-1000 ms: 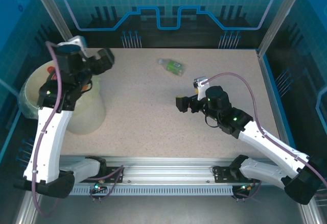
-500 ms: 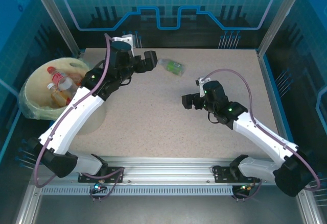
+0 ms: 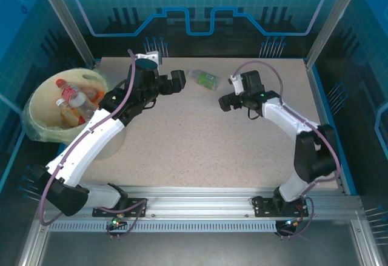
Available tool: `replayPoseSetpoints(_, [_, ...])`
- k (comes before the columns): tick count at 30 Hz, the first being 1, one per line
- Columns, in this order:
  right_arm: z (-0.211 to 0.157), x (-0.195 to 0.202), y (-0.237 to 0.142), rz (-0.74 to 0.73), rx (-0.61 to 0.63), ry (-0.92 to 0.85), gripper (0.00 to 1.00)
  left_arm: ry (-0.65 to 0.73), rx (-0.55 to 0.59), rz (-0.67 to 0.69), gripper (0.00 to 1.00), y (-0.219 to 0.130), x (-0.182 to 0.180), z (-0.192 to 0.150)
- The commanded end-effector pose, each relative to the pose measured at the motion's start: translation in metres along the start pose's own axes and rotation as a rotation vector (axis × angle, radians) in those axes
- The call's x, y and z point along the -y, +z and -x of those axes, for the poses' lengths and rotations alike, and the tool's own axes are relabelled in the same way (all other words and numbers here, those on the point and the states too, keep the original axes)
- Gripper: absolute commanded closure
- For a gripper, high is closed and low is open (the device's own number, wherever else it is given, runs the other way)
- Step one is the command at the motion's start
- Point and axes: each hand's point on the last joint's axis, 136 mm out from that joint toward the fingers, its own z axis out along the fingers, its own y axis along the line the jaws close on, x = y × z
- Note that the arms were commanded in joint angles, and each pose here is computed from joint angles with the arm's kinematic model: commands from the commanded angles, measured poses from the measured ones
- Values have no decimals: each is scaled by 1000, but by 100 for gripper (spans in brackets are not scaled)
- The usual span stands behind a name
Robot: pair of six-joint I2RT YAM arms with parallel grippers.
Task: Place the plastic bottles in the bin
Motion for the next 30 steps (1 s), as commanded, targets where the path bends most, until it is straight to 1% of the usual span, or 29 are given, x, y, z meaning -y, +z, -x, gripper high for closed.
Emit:
replayPoseSetpoints(1, [13, -3, 20, 68, -20, -127, 1, 26, 1, 41, 1, -7, -12, -3])
replayPoseSetpoints(5, [25, -1, 49, 100, -63, -202, 1, 40, -7, 81, 1, -8, -25, -11])
replayPoseSetpoints(11, [43, -1, 87, 142, -109, -250, 1, 30, -18, 112, 1, -9, -45, -18])
replayPoseSetpoints(16, [48, 3, 118, 149, -152, -299, 2, 21, -18, 132, 1, -10, -57, -18])
replayPoseSetpoints(18, [55, 9, 125, 122, -158, -303, 2, 22, -20, 139, 1, -9, -61, -18])
replayPoseSetpoints(19, [49, 10, 137, 127, -179, -301, 2, 24, -21, 143, 1, -9, -62, -18])
replayPoseSetpoints(22, [53, 1, 148, 178, -179, -312, 3, 32, -26, 151, 1, -6, -65, -20])
replayPoseSetpoints(27, [59, 0, 173, 178, -191, -330, 4, 43, -40, 165, 1, 0, -69, -22])
replayPoseSetpoints(30, [61, -2, 186, 192, -188, -338, 7, 53, -48, 169, 1, 5, -71, -24])
